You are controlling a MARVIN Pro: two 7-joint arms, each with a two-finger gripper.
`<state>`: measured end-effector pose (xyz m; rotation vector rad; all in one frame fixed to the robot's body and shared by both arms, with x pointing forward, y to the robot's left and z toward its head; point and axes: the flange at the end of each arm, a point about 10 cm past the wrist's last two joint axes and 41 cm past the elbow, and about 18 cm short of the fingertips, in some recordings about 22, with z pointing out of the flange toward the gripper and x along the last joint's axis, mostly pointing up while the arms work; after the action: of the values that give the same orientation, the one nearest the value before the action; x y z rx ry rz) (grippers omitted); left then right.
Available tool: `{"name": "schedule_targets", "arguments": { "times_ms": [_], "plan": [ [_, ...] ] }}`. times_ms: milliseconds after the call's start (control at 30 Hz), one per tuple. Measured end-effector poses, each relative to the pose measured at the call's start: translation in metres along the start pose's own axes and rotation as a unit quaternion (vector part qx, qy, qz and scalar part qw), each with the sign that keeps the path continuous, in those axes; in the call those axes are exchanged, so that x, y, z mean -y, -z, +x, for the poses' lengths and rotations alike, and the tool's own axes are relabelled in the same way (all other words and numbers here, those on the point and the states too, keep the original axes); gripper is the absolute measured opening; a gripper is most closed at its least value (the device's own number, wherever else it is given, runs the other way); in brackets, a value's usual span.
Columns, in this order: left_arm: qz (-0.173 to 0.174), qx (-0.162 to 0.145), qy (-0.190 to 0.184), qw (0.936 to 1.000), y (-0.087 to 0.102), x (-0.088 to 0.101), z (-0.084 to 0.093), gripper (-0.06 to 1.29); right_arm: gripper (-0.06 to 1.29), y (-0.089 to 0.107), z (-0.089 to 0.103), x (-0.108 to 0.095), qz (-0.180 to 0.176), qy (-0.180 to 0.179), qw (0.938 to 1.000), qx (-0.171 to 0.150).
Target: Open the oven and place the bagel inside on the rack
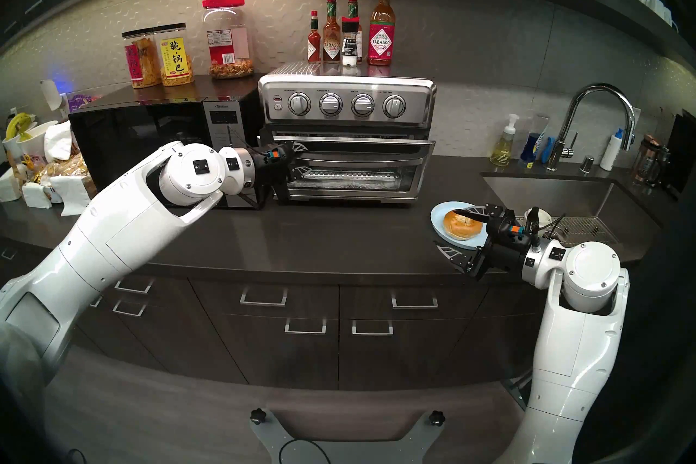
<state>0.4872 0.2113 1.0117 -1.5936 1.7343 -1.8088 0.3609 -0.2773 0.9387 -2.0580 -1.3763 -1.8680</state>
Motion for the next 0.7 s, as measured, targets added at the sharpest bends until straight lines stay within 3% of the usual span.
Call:
{"name": "schedule_targets", "arguments": {
  "times_ms": [700],
  "plan": [
    [-0.006, -0.001, -0.008, 0.9999, 0.0024, -0.0054, 0.0008, 0.46, 1.22, -0.0013, -0.0027, 0.0008, 0.002, -0.003, 1.0, 0.002]
  ]
}}
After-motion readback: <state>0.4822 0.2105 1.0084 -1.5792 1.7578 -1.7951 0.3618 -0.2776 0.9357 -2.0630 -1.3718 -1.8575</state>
